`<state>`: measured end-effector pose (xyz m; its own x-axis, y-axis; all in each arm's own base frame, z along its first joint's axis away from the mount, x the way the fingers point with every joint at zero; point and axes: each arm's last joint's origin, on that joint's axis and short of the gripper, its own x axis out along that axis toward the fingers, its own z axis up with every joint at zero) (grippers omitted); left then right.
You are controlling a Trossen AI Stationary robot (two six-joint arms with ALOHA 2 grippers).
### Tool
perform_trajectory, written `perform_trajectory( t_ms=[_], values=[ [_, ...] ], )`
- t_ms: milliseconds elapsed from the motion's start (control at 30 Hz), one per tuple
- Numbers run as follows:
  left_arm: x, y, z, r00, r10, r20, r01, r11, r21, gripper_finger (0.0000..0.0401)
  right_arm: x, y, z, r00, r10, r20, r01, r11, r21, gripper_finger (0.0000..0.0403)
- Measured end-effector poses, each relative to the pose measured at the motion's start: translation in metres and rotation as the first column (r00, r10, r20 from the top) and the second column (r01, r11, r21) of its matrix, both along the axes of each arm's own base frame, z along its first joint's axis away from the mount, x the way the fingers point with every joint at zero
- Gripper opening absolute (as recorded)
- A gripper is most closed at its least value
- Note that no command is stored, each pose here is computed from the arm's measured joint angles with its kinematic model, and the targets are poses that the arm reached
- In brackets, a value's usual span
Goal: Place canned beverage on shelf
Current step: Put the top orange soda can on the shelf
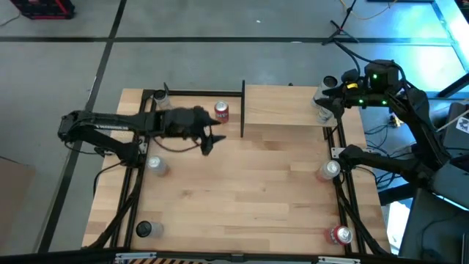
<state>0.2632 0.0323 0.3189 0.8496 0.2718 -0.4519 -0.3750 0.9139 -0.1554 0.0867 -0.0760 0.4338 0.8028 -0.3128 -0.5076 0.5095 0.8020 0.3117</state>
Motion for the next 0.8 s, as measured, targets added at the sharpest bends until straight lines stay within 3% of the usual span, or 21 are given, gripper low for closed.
perform_trajectory(
  t_ms=[200,467,800],
  values=[
    [-0.008,0.044,-0.001,1.0,-0.021,-0.007,0.021,1.0,-0.013,0.0292,0.019,0.007,0.008,0.998,0.014,0.064,-0.011,0.999,-0.046,0.0302],
    [-0.016,0.082,-0.009,0.998,0.014,-0.056,-0.012,0.999,0.03,0.0292,0.053,0.016,0.0,0.995,0.102,-0.016,-0.103,0.993,-0.057,0.0302],
    [0.0,0.115,-0.05,0.976,0.037,-0.215,-0.028,0.999,0.045,0.0292,0.102,0.028,-0.015,0.969,0.223,-0.108,-0.231,0.97,-0.079,0.0302]
  ],
)
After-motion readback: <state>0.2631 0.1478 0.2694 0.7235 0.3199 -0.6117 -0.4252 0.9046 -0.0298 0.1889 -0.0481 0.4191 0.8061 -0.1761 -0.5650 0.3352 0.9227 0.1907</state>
